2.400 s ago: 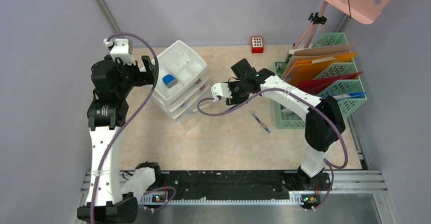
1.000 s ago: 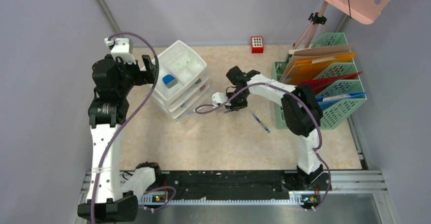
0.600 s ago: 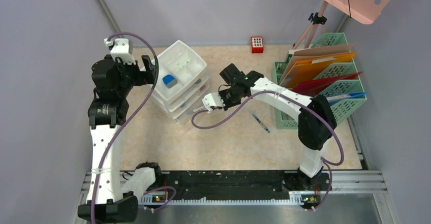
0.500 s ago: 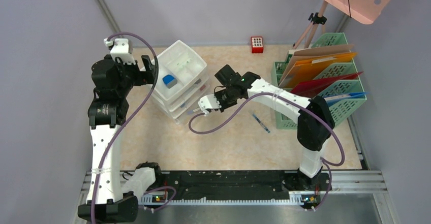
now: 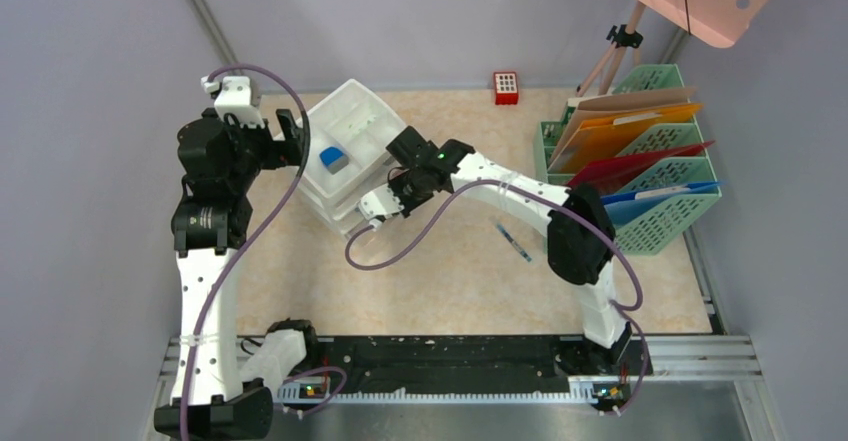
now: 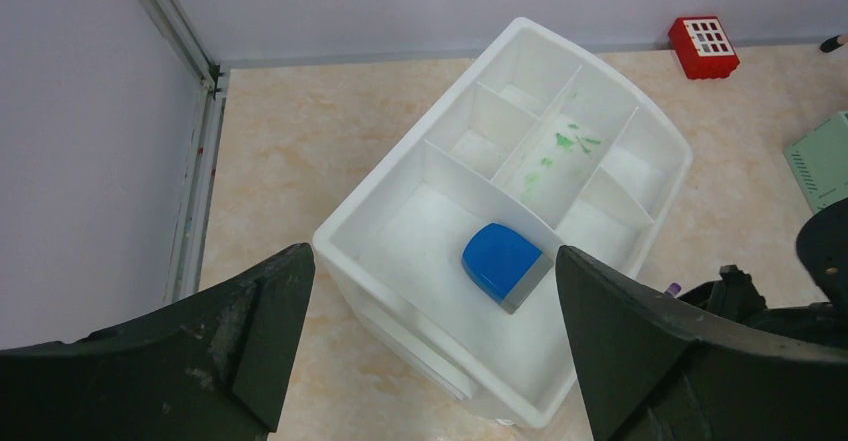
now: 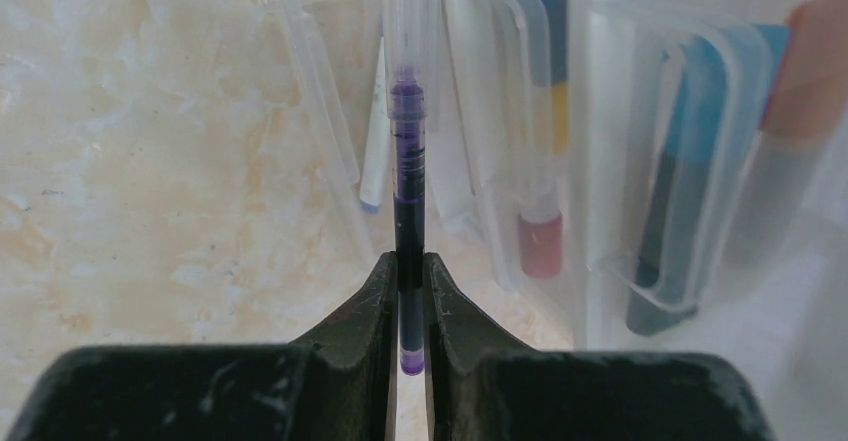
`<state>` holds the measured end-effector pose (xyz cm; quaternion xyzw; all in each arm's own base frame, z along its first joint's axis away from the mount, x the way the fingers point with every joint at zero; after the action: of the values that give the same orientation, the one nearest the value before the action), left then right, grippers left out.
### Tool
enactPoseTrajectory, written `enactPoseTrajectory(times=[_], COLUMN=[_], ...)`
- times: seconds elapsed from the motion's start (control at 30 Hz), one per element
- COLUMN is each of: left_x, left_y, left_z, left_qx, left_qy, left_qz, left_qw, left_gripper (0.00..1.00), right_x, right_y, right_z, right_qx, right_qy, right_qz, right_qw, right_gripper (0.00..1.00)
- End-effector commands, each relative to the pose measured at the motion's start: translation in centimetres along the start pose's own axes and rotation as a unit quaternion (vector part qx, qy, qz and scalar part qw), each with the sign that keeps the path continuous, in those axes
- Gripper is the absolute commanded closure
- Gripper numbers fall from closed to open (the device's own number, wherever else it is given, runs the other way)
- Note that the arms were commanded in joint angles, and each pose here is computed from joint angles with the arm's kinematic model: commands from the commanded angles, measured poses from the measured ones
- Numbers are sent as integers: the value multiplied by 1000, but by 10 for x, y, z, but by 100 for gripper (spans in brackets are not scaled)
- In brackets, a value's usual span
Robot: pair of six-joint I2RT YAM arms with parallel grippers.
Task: Organize the desk
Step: Place the stationery in the drawer, then pick up the stationery from the center of the board.
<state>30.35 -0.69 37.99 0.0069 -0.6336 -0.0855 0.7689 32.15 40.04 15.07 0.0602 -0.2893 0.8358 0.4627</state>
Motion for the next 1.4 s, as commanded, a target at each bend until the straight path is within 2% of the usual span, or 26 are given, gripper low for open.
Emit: enactPoseTrajectory(times=[0.0, 0.17, 0.2, 0.37, 0.43, 0.67, 0.8, 0.93, 1.1, 1.27, 1.37], left_x=[19, 17, 17, 18, 18, 18, 18, 18, 19, 17, 15], left_y=[4, 3, 4, 4, 4, 3, 2, 2, 1, -2, -3], left_z=[4, 5, 6, 7, 7, 9, 10, 10, 10, 10, 9], left_qx=[8, 7, 9, 9, 10, 8, 5, 5, 1, -7, -7], left_qy=[-37, -35, -36, -38, -39, -39, -40, -42, -44, -44, -45], left_qz=[-11, -11, -11, -11, -11, -11, -11, -12, -12, -10, -10], left_qw=[999, 999, 999, 999, 999, 999, 999, 999, 999, 999, 999], left_gripper=[4, 4, 4, 4, 4, 4, 4, 4, 4, 4, 4], right_x=[22, 21, 20, 18, 18, 21, 13, -14, -68, -122, -142], right_y=[-10, -11, -11, -13, -14, -23, -20, -7, 15, 50, 76], right_z=[-10, -26, -28, -30, -27, 8, 37, 66, 89, 95, 88], right_qx=[-17, -19, -20, -31, -36, -73, -84, -92, -124, -143, -126], right_qy=[-15, -8, -5, -1, 0, -6, -10, -5, 7, 29, 39], right_qz=[39, 46, 46, 43, 39, 8, -40, -115, -250, -388, -456], right_qw=[999, 999, 999, 999, 999, 997, 996, 989, 960, 910, 880], right_gripper=[100, 100, 97, 72, 65, 63, 63, 60, 55, 52, 49])
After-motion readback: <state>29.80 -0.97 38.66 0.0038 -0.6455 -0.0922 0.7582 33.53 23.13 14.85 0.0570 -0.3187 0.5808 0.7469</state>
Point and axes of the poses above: each gripper's point midway between its finger pads, its own z axis back along the fingers, its own y axis along the line the jaws close on, x = y × z, the point moved 1 cm from there along z, back along the fingers, and after that the axes turned 10 degrees about -z, right-handed, at the moved point
